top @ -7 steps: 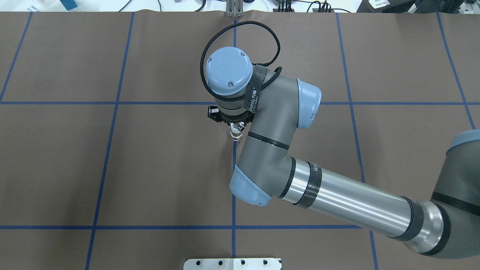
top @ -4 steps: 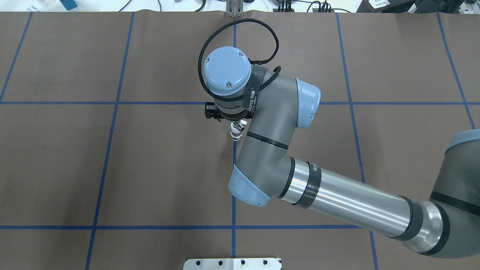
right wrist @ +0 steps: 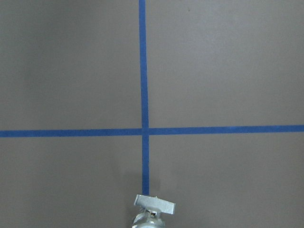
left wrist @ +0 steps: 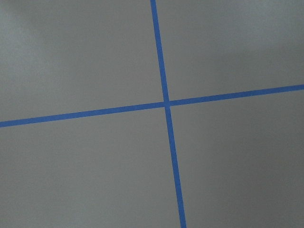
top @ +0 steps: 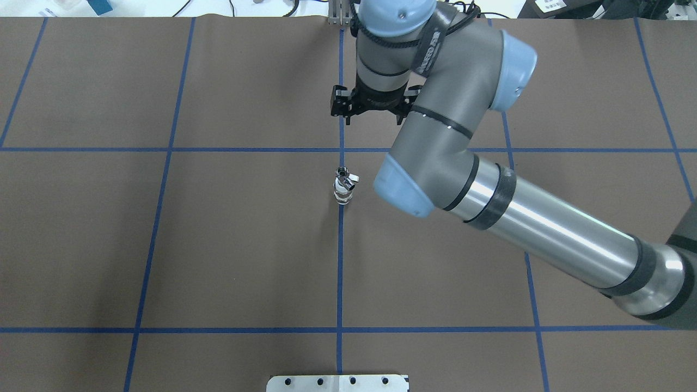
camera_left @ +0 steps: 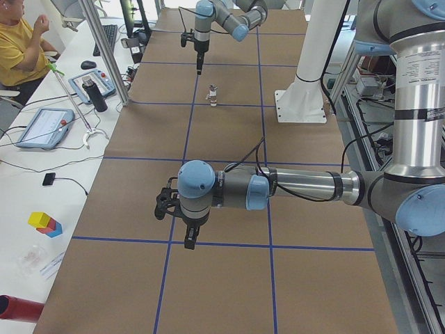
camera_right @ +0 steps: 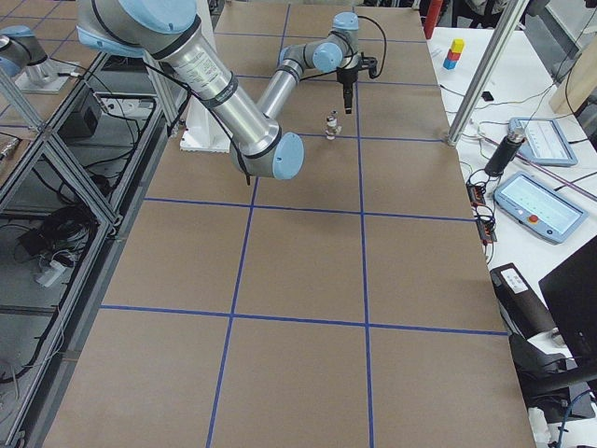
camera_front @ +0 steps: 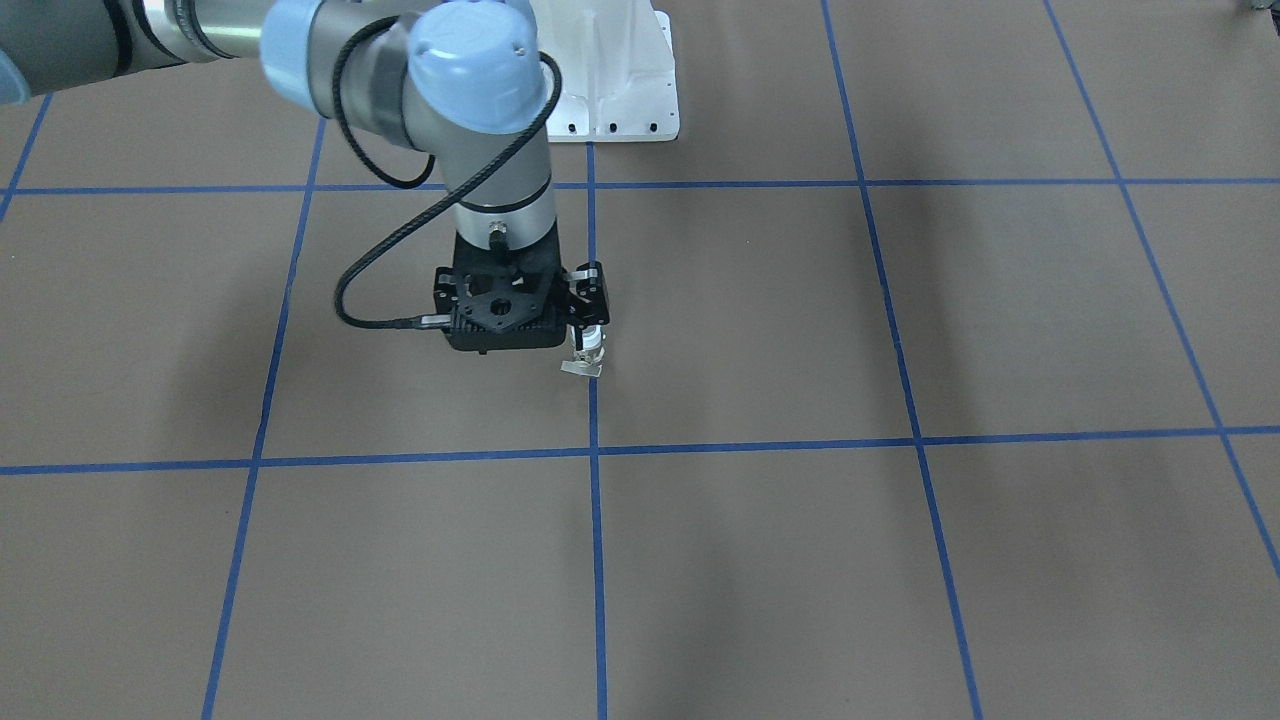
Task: Assemble PPR valve and pipe with both arms
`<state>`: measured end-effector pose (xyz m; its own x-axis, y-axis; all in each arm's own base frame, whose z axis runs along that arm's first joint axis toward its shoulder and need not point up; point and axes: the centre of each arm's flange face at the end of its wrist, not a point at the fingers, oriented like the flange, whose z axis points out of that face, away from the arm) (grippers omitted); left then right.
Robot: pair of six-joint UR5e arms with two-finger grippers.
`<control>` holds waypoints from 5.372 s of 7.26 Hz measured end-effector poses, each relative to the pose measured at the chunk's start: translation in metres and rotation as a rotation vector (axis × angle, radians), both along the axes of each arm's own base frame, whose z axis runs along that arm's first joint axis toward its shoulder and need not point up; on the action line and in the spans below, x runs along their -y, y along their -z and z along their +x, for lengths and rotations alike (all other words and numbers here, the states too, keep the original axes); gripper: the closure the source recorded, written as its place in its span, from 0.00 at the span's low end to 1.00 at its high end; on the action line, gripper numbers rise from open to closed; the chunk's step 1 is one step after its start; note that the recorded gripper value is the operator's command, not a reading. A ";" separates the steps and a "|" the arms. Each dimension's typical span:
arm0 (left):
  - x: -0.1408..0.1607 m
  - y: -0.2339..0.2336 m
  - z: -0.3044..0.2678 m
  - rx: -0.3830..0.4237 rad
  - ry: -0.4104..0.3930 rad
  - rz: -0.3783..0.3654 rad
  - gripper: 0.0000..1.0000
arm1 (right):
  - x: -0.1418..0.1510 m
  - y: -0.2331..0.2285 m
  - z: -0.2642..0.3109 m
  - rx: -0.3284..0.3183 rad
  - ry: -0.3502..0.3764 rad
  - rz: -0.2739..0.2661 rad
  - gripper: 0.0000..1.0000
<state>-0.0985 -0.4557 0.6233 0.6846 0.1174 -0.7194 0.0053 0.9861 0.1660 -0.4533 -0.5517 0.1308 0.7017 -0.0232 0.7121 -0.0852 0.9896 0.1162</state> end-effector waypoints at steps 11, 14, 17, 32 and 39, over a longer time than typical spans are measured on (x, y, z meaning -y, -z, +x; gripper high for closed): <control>-0.032 -0.032 0.001 0.047 0.007 -0.015 0.00 | -0.070 -0.445 0.477 -0.137 0.271 0.025 0.01; -0.032 -0.033 0.008 0.047 -0.009 -0.015 0.00 | -0.121 -0.479 0.523 -0.127 0.181 -0.031 0.00; -0.030 -0.034 0.017 0.047 -0.030 -0.019 0.00 | -0.133 -0.485 0.525 -0.104 0.151 -0.042 0.01; -0.030 -0.033 0.018 0.047 -0.033 -0.016 0.00 | -0.130 -0.478 0.521 -0.064 0.087 -0.063 0.00; -0.030 -0.034 0.018 0.047 -0.033 -0.018 0.00 | -0.130 -0.478 0.521 -0.066 0.090 -0.061 0.00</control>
<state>-0.0806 -0.4252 0.6571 0.7134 0.1279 -0.6890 -0.0347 0.9884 0.1477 0.0680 -0.4215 0.6092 0.7439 -0.0463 0.6666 0.0102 0.9983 0.0579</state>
